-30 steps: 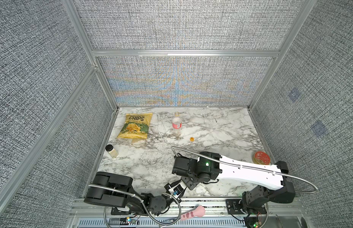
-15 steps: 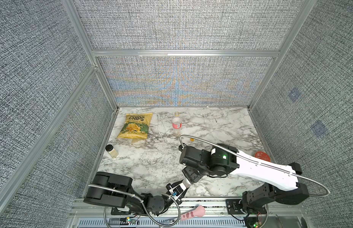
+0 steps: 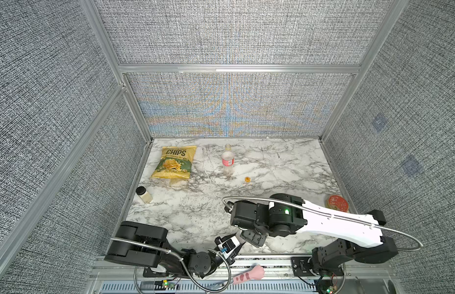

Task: Screw on the bottle caps
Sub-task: Screw the bottle cap onto the plastic bottle.

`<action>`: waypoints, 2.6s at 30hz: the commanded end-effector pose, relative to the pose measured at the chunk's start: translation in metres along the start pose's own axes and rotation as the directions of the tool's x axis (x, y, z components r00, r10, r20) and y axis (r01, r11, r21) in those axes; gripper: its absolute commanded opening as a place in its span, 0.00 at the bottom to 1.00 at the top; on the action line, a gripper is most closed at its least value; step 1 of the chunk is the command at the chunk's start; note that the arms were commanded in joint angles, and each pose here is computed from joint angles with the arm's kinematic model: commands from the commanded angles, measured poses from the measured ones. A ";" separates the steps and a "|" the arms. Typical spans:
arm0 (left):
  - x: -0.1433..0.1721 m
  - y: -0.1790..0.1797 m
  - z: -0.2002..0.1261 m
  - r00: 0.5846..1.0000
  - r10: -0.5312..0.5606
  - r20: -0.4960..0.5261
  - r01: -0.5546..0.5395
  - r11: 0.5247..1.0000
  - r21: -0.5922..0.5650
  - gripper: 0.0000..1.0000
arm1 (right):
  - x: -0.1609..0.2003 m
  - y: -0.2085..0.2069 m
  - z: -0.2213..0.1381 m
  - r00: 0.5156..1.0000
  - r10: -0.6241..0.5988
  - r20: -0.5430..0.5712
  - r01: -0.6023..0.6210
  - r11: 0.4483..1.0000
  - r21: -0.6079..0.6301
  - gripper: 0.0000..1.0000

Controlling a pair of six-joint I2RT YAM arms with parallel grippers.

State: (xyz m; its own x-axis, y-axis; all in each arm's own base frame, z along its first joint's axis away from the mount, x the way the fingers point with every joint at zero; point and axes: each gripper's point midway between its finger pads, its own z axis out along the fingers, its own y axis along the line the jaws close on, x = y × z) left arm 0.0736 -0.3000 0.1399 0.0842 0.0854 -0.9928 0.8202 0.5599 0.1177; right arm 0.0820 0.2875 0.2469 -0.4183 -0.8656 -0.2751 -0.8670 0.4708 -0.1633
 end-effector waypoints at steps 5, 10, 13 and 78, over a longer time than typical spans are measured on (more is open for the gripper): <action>-0.004 -0.002 0.002 1.000 -0.024 0.014 0.024 1.000 0.003 0.32 | 0.005 0.012 0.012 0.999 -0.037 -0.019 0.036 0.998 -0.042 0.62; -0.005 -0.002 0.002 1.000 -0.022 0.015 0.022 1.000 0.005 0.32 | 0.001 0.014 0.015 0.999 -0.036 -0.014 0.035 0.998 -0.045 0.55; -0.004 -0.002 0.002 1.000 -0.020 0.013 0.020 1.000 0.005 0.32 | 0.001 0.017 0.019 0.999 -0.038 -0.024 0.037 0.998 -0.054 0.53; -0.007 0.002 0.001 0.999 -0.011 0.030 0.012 1.000 -0.021 0.32 | -0.003 0.006 -0.012 0.993 0.113 0.031 -0.111 0.991 -0.069 0.74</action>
State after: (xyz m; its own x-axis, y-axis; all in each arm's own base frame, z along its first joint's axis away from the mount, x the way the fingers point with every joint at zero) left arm 0.0772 -0.2989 0.1349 0.0984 0.1150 -0.9885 0.8001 0.5816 0.1472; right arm 0.0805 0.3034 0.2565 -0.5946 -0.7203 -0.3573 -0.7658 0.6427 -0.0213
